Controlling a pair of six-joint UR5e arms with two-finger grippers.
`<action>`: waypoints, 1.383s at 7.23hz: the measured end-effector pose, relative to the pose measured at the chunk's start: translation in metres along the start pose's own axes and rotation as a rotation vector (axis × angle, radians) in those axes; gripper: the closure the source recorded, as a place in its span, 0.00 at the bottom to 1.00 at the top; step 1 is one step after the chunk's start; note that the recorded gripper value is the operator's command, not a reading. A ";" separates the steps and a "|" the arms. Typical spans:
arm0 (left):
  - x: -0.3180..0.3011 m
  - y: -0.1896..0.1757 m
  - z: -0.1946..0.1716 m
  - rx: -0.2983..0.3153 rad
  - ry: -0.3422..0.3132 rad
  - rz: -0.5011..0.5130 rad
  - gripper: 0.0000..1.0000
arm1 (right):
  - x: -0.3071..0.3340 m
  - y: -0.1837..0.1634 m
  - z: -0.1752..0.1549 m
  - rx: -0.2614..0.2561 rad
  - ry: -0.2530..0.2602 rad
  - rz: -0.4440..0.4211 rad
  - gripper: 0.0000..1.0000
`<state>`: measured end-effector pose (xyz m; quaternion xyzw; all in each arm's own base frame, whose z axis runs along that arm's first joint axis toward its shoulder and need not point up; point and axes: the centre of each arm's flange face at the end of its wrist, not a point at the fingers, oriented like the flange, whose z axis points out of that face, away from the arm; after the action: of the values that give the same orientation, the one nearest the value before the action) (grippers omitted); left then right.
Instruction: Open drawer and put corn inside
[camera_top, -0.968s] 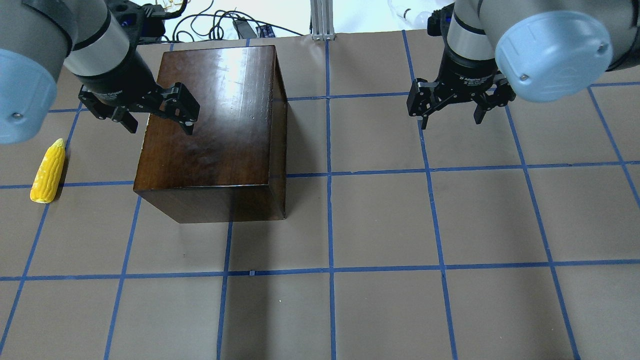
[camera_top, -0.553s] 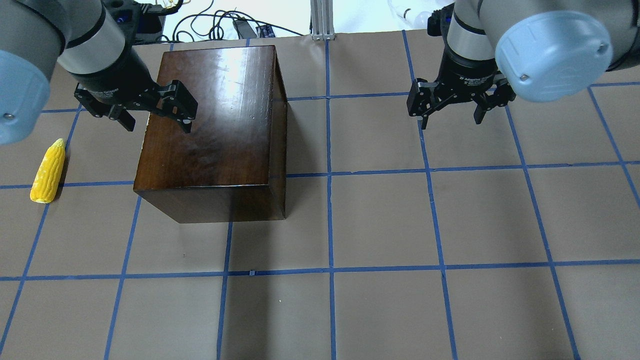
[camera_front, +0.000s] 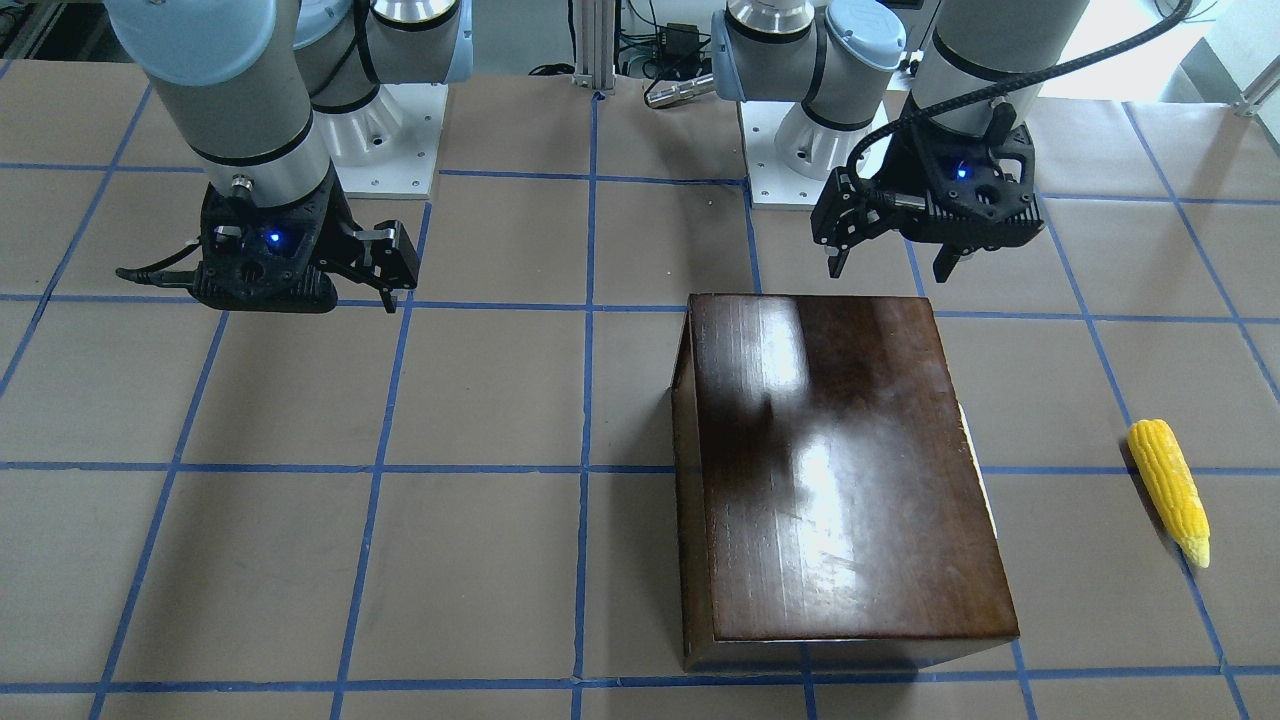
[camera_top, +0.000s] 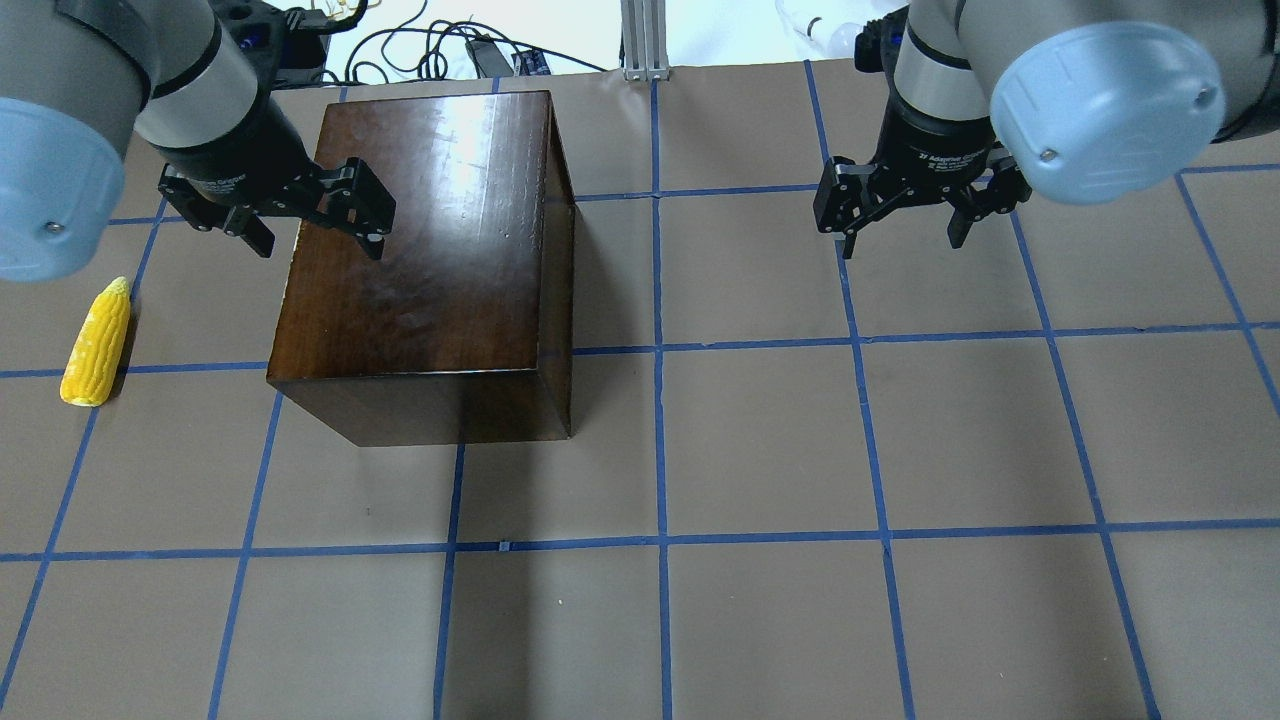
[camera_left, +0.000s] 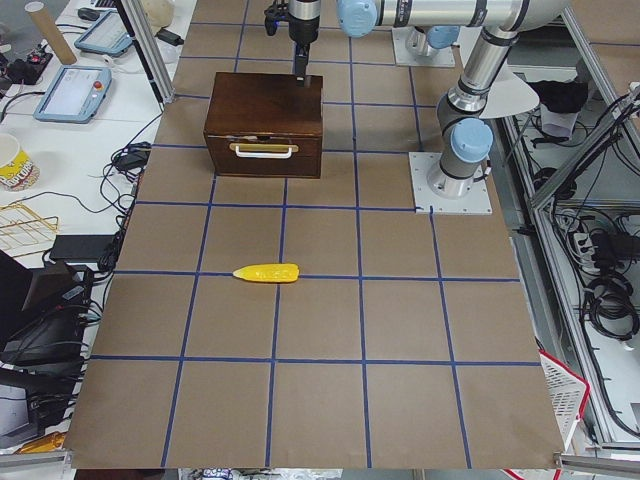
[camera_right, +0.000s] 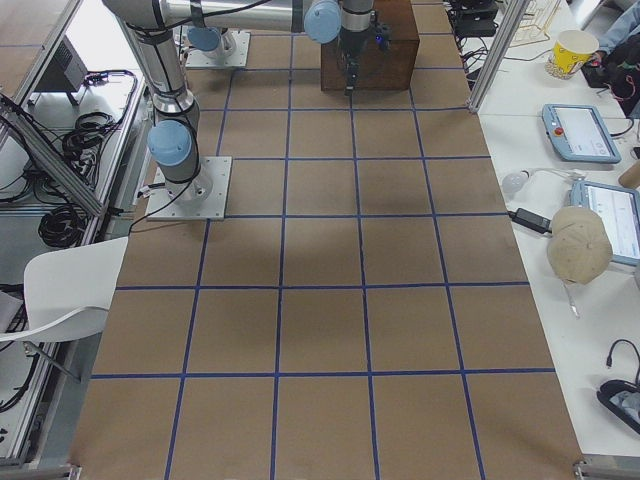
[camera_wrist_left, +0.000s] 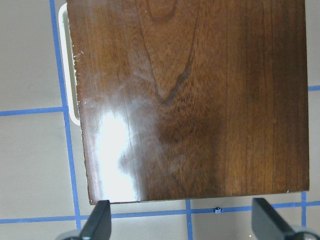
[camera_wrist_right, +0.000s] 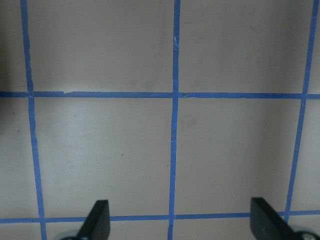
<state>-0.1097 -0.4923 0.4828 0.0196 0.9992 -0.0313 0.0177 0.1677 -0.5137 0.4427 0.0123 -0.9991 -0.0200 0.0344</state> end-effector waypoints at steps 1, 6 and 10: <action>-0.020 -0.005 0.001 0.002 0.014 -0.040 0.00 | 0.000 0.000 0.000 0.000 0.000 0.000 0.00; -0.171 -0.025 0.028 0.045 0.220 -0.109 0.00 | 0.000 0.000 0.000 -0.001 0.002 0.000 0.00; -0.202 -0.058 0.087 0.064 0.228 -0.026 0.00 | 0.000 0.000 0.000 -0.001 0.001 0.000 0.00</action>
<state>0.0928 -0.5634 0.4071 0.0105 0.9934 -0.0609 -0.0969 0.1675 -0.5137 0.4426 0.0123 -0.9991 -0.0204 0.0350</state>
